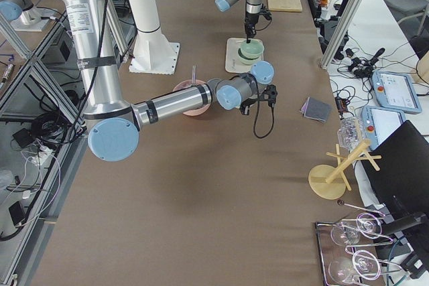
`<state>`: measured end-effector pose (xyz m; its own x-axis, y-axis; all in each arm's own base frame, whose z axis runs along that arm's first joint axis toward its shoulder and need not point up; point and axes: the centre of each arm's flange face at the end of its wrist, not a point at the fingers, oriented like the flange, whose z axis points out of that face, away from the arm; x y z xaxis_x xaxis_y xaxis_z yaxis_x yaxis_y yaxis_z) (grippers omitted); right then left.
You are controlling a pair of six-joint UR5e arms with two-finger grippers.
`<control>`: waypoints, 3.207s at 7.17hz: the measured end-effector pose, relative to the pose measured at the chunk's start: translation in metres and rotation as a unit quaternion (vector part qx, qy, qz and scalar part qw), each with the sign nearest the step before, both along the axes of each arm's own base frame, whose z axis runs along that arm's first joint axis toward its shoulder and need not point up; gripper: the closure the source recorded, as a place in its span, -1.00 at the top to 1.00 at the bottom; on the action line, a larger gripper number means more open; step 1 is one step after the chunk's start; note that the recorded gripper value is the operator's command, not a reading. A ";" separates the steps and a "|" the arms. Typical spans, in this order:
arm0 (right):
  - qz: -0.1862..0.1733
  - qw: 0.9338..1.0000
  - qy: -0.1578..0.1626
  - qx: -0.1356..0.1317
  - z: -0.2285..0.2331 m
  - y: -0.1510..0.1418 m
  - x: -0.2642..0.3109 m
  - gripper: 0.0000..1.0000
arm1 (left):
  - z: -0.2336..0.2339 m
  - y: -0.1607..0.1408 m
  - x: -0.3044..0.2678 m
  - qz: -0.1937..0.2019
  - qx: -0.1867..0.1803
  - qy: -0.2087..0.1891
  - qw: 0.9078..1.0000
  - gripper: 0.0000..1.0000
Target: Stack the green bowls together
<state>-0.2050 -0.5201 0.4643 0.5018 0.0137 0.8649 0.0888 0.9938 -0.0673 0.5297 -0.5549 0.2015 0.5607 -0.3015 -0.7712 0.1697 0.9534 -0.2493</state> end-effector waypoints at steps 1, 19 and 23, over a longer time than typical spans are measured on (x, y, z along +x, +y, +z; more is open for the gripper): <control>0.000 1.000 0.000 0.000 0.000 0.000 0.000 -1.00 | 0.004 0.000 0.000 -0.001 0.000 -0.002 1.000 -1.00; 0.005 1.000 0.012 -0.001 0.009 -0.001 0.001 -1.00 | 0.012 0.009 0.014 0.006 0.021 0.020 1.000 -1.00; 0.006 1.000 0.013 -0.002 0.010 -0.001 0.001 -1.00 | 0.013 0.009 0.014 0.006 0.020 0.018 1.000 -1.00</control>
